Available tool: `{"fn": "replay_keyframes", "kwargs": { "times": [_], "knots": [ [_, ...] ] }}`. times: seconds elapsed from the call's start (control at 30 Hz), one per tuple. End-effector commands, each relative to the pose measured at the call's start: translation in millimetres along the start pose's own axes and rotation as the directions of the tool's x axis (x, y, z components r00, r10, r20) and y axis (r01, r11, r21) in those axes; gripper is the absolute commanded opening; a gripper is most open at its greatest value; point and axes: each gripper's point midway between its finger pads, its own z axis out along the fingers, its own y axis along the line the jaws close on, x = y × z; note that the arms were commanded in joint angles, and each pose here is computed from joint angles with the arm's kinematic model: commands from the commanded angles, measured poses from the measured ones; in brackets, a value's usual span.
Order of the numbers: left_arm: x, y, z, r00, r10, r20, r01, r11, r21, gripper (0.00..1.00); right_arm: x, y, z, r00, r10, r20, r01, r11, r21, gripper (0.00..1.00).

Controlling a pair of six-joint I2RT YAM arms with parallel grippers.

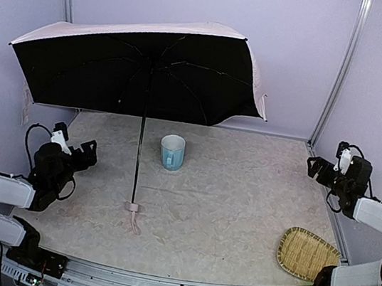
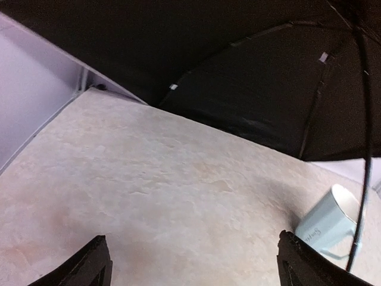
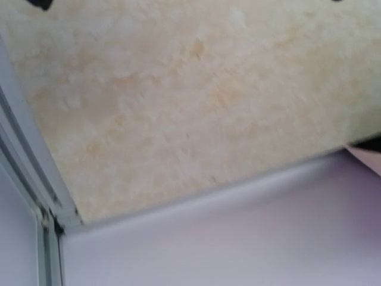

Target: Put away the umbrella

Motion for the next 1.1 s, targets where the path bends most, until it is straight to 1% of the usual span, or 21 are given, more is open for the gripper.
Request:
{"fn": "replay_keyframes", "kwargs": {
  "times": [0.0, 0.07, 0.13, 0.23, 0.3, 0.4, 0.47, 0.57, 0.63, 0.8, 0.83, 0.93, 1.03, 1.07],
  "knots": [
    [-6, -84, -6, 0.991, 0.133, -0.004, -0.128, 0.959, 0.255, 0.94, -37, 19, -22, 0.987, 0.058, 0.151, -0.045, 0.995, -0.087, 1.00],
    [-1, -122, -14, 0.990, 0.140, -0.025, -0.119, 0.916, 0.383, 0.95, -45, 38, -35, 0.977, 0.063, 0.202, -0.024, 0.982, -0.188, 1.00],
    [9, -152, -20, 0.990, 0.122, -0.077, -0.070, 0.873, 0.483, 0.97, -54, 59, -47, 0.966, 0.039, 0.255, 0.038, 0.956, -0.290, 1.00],
    [37, -190, -26, 0.976, 0.148, -0.159, -0.021, 0.792, 0.610, 0.99, -59, 79, -54, 0.968, 0.062, 0.241, 0.039, 0.919, -0.392, 1.00],
    [58, -206, -26, 0.960, 0.204, -0.190, -0.031, 0.757, 0.653, 0.98, -58, 89, -55, 0.975, 0.052, 0.217, 0.052, 0.893, -0.448, 1.00],
    [87, -210, -12, 0.928, 0.297, -0.226, -0.090, 0.765, 0.638, 0.98, -59, 97, -55, 0.980, 0.047, 0.192, 0.054, 0.870, -0.489, 0.99],
    [98, -207, -3, 0.915, 0.325, -0.238, -0.118, 0.782, 0.612, 0.97, -59, 98, -55, 0.983, 0.038, 0.181, 0.057, 0.868, -0.493, 0.98],
    [100, -189, 16, 0.920, 0.297, -0.258, -0.129, 0.848, 0.515, 0.92, -57, 97, -57, 0.983, 0.022, 0.181, 0.069, 0.874, -0.482, 0.97],
    [99, -183, 21, 0.929, 0.260, -0.261, -0.104, 0.865, 0.492, 0.86, -55, 97, -58, 0.983, 0.018, 0.182, 0.073, 0.875, -0.479, 0.97],
    [99, -175, 25, 0.935, 0.243, -0.258, -0.100, 0.880, 0.465, 0.79, -52, 97, -59, 0.985, 0.018, 0.173, 0.069, 0.873, -0.483, 0.97],
    [99, -171, 28, 0.937, 0.234, -0.259, -0.100, 0.891, 0.443, 0.74, -52, 97, -58, 0.985, 0.019, 0.171, 0.068, 0.872, -0.485, 0.96],
    [106, -163, 37, 0.932, 0.201, -0.300, -0.061, 0.906, 0.418, 0.45, -53, 98, -58, 0.985, 0.017, 0.173, 0.071, 0.870, -0.488, 0.96],
    [112, -172, 36, 0.924, 0.203, -0.326, -0.033, 0.888, 0.459, 0.21, -55, 101, -58, 0.985, 0.012, 0.173, 0.077, 0.862, -0.501, 0.95],
    [111, -175, 35, 0.924, 0.201, -0.326, -0.026, 0.883, 0.469, 0.10, -57, 103, -59, 0.985, 0.010, 0.170, 0.079, 0.857, -0.509, 0.93]
  ]
}}
